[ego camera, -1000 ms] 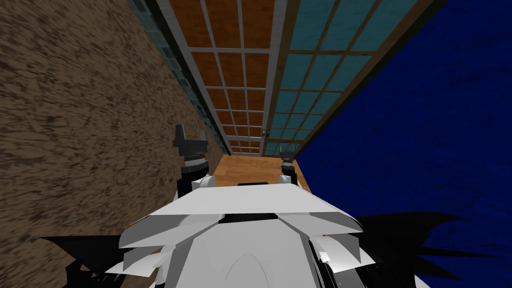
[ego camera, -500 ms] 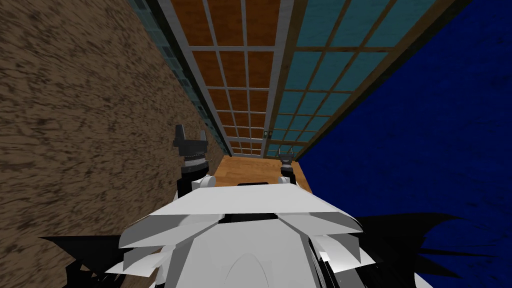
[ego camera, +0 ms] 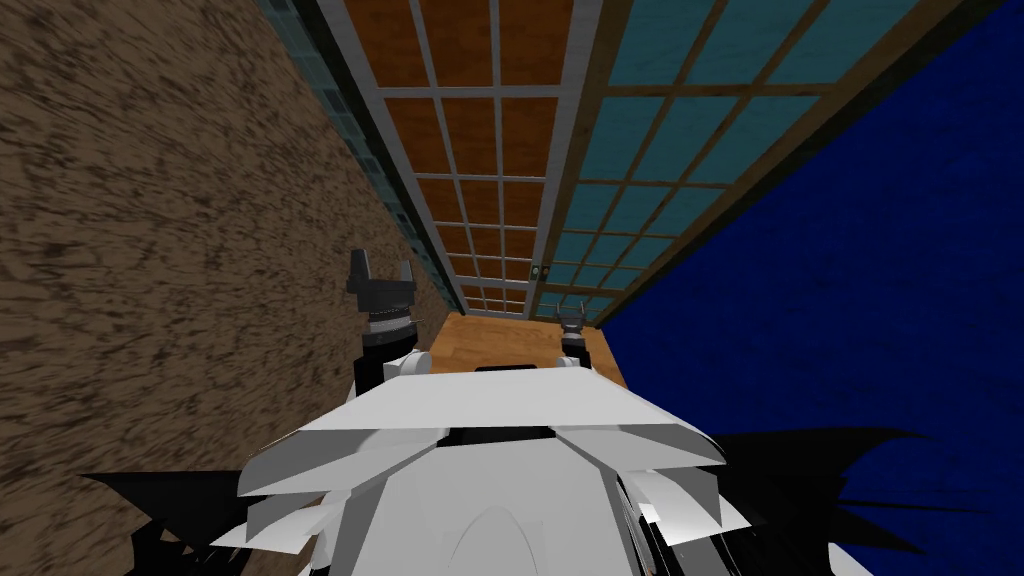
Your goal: Pull the door open
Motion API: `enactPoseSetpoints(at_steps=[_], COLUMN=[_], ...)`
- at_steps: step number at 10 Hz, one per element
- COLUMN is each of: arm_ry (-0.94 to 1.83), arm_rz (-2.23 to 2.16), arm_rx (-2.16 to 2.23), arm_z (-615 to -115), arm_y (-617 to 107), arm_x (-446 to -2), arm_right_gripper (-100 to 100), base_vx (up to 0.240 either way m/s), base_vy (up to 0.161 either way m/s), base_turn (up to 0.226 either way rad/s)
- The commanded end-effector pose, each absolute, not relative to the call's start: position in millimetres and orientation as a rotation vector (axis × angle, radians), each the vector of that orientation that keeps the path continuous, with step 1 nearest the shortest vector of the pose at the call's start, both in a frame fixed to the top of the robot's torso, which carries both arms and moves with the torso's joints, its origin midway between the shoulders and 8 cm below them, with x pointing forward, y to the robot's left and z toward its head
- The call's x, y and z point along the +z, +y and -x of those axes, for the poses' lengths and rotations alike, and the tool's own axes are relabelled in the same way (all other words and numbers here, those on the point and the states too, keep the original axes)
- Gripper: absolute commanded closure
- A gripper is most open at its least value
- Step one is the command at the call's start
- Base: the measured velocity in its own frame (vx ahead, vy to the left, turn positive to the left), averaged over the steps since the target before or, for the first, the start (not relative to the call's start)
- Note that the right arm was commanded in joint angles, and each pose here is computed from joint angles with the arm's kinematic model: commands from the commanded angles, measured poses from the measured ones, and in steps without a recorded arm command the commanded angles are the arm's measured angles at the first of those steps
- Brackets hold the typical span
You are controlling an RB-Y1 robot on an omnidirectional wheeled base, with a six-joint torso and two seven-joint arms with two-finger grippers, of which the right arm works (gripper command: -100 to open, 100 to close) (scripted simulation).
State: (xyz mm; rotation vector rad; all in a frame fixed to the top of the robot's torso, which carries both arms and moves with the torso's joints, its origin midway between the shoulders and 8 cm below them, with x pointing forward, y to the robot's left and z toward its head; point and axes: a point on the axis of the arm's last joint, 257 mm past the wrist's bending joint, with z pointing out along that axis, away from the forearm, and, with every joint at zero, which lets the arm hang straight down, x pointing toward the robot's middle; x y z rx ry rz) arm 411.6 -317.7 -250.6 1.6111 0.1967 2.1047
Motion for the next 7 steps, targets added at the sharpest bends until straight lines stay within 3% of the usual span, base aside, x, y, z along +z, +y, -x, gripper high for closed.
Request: enactPoseSetpoints(at_steps=[1,7], arm_ry=[0.167,0.06], arm_rz=[-1.657,-1.805], arm_rx=[2.114,2.126], arm_z=[-409.9,-403.7], arm_y=[-319.1,-330.5], arm_x=[-264.4,-308.2], arm_right_gripper=[-100,-100], base_vx=[0.114,0.098], base_vy=[0.015,0.002], base_turn=[0.048,0.045])
